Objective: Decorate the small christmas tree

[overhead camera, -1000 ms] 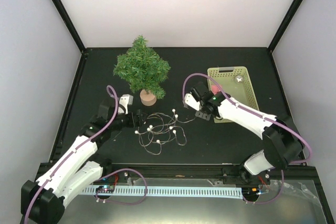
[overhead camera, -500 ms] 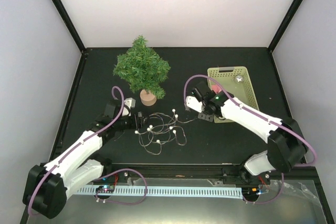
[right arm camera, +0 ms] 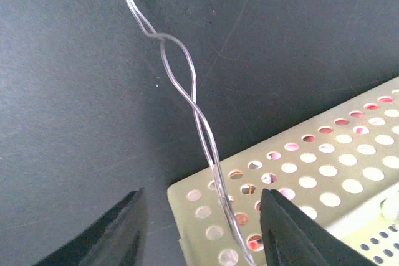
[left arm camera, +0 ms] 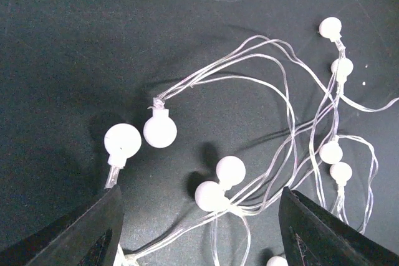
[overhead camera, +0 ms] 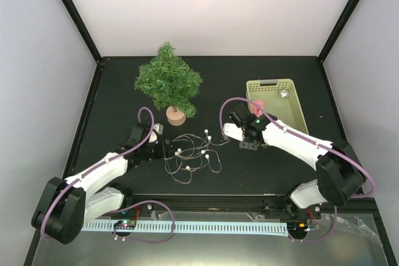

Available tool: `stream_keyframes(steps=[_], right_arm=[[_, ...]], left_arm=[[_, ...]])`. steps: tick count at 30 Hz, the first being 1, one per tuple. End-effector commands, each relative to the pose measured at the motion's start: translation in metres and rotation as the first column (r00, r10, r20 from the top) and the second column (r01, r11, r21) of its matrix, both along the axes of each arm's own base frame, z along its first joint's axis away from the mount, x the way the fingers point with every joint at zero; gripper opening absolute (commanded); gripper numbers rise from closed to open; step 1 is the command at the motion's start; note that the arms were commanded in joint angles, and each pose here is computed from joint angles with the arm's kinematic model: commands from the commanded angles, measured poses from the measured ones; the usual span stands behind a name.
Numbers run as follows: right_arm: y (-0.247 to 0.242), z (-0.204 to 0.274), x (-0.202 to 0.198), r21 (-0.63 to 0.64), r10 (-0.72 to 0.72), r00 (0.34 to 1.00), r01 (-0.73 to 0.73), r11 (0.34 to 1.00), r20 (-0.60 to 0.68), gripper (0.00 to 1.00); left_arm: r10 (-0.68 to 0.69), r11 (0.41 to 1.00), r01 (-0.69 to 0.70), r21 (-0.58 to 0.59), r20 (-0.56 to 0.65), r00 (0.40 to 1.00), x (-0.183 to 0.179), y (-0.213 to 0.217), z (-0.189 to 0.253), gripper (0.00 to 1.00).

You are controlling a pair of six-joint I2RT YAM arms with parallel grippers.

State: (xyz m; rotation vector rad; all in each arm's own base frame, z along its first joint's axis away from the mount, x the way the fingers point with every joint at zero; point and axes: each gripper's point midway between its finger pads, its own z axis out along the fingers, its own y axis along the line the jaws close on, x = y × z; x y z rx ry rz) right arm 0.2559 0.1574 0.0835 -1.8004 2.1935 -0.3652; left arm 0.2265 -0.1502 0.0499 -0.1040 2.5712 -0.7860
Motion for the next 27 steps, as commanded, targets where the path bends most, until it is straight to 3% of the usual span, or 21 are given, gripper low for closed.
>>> stream_keyframes(steps=[1, 3, 8, 12, 22, 27], right_arm=[[-0.004, -0.002, 0.024, -0.054, 0.017, 0.994, -0.011, 0.998, 0.108, 0.48], [0.0, -0.003, 0.028, -0.055, 0.037, 0.992, -0.031, 0.998, 0.118, 0.42], [-0.004, 0.017, 0.044, -0.074, -0.002, 0.98, 0.017, 0.997, 0.199, 0.17], [-0.009, 0.044, 0.048, -0.079, -0.043, 0.968, 0.064, 0.995, 0.248, 0.06], [-0.008, 0.115, 0.048, -0.074, -0.1, 0.916, 0.14, 0.987, 0.388, 0.01], [0.013, 0.138, 0.047, 0.016, -0.109, 0.906, 0.112, 0.994, 0.408, 0.01]], left_arm=[[0.004, 1.0, -0.004, -0.018, 0.03, 1.0, 0.007, -0.003, 0.001, 0.69], [0.0, 1.0, 0.0, -0.015, 0.023, 1.0, 0.006, -0.004, -0.001, 0.68], [-0.006, 1.0, 0.006, -0.018, 0.022, 1.0, 0.006, -0.005, -0.002, 0.64], [-0.008, 1.0, 0.008, 0.007, 0.046, 0.999, 0.008, -0.001, 0.0, 0.6], [-0.026, 1.0, 0.026, 0.017, 0.032, 0.999, 0.008, -0.003, -0.009, 0.56], [-0.074, 0.996, 0.075, -0.048, 0.033, 0.997, 0.005, -0.015, -0.006, 0.56]])
